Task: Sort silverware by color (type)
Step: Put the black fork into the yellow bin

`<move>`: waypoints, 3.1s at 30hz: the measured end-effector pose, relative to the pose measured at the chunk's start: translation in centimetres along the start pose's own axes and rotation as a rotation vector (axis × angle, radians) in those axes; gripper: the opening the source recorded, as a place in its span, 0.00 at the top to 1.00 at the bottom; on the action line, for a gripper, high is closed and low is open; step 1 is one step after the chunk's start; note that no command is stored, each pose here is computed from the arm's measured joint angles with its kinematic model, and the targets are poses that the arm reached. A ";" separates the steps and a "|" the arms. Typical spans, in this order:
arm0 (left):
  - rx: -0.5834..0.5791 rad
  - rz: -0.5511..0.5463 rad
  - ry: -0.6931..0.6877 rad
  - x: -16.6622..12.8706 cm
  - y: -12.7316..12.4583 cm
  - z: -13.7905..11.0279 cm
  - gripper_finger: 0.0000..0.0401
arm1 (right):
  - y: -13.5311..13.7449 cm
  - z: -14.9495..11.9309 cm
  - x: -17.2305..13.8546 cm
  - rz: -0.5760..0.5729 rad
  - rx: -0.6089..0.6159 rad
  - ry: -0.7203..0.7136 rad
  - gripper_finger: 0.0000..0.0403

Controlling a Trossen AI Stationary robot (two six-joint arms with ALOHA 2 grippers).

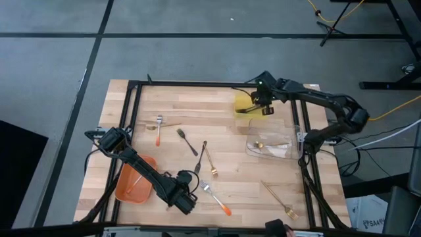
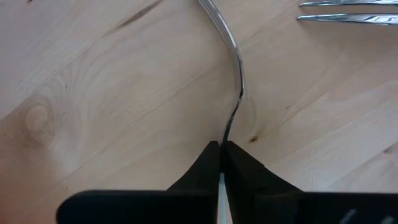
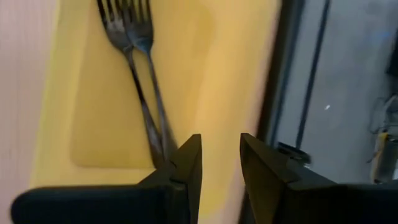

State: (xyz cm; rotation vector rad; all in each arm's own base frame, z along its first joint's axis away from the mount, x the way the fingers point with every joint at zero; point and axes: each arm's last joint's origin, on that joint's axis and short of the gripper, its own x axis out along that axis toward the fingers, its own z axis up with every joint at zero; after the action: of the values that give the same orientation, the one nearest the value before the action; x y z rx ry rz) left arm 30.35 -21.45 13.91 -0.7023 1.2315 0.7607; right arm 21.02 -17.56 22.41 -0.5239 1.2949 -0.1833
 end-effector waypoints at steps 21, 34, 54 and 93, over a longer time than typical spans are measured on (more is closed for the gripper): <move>-0.011 -0.098 -0.032 -5.1 1.2 1.1 0.99 | 5.2 3.3 -9.5 -0.075 -0.099 -0.314 0.75; 0.040 -0.090 -0.123 -13.3 6.7 3.0 0.99 | 10.2 6.2 -11.6 0.050 -0.150 -0.445 0.75; 0.129 0.048 0.007 -16.4 11.1 0.6 0.99 | 16.1 7.7 -14.5 0.250 -0.064 -0.546 0.75; 0.071 0.143 0.229 -3.8 15.8 -4.9 0.99 | 19.3 7.7 -16.2 0.376 0.003 -0.564 0.75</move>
State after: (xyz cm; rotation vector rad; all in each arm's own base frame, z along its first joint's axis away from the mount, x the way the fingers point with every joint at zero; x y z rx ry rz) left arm 14.13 -16.93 15.71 -0.6610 1.5227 0.7643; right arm 20.75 8.01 28.75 -0.2883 0.8170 0.2627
